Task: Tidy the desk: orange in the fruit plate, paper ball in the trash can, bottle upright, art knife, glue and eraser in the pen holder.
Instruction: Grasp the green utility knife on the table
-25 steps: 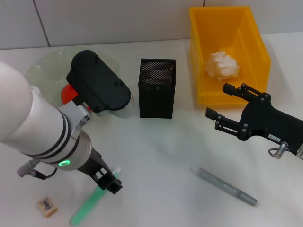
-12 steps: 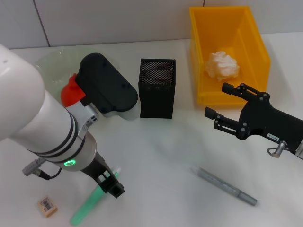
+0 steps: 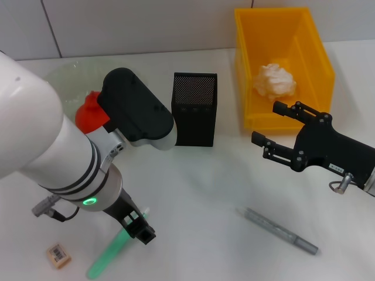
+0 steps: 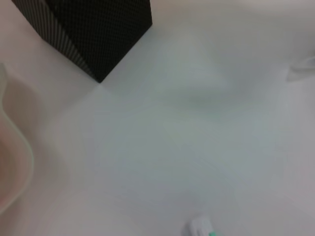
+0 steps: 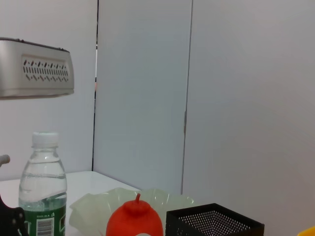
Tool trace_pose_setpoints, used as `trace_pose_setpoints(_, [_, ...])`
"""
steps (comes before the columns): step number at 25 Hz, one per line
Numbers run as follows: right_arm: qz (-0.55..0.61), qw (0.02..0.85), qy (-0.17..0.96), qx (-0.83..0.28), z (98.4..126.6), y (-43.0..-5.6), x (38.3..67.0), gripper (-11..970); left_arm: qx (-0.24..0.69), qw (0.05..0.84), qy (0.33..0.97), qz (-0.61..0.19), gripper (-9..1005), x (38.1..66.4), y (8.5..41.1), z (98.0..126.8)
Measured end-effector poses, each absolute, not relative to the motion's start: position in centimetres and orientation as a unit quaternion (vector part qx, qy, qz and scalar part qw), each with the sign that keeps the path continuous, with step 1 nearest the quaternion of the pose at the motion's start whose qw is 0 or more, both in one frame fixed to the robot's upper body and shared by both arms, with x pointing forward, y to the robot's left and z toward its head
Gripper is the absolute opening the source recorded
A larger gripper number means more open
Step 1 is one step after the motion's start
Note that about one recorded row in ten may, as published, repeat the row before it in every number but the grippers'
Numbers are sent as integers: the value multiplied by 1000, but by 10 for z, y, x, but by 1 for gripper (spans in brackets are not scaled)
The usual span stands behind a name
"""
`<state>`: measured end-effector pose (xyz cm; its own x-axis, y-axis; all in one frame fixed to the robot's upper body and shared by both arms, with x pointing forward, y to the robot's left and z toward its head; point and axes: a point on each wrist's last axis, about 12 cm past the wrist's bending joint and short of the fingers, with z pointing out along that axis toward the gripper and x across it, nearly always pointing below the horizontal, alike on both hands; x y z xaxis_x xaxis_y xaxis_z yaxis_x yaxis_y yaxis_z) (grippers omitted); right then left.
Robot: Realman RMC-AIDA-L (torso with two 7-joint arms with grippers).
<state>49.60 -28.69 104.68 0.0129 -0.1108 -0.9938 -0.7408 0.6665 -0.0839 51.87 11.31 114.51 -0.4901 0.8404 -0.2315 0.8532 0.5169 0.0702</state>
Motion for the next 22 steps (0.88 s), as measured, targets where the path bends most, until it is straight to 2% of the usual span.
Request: trace_pose_setpoints(22, [254, 628, 662, -320, 1043, -286, 494, 766, 484, 117, 867, -20, 760, 527, 114, 1133])
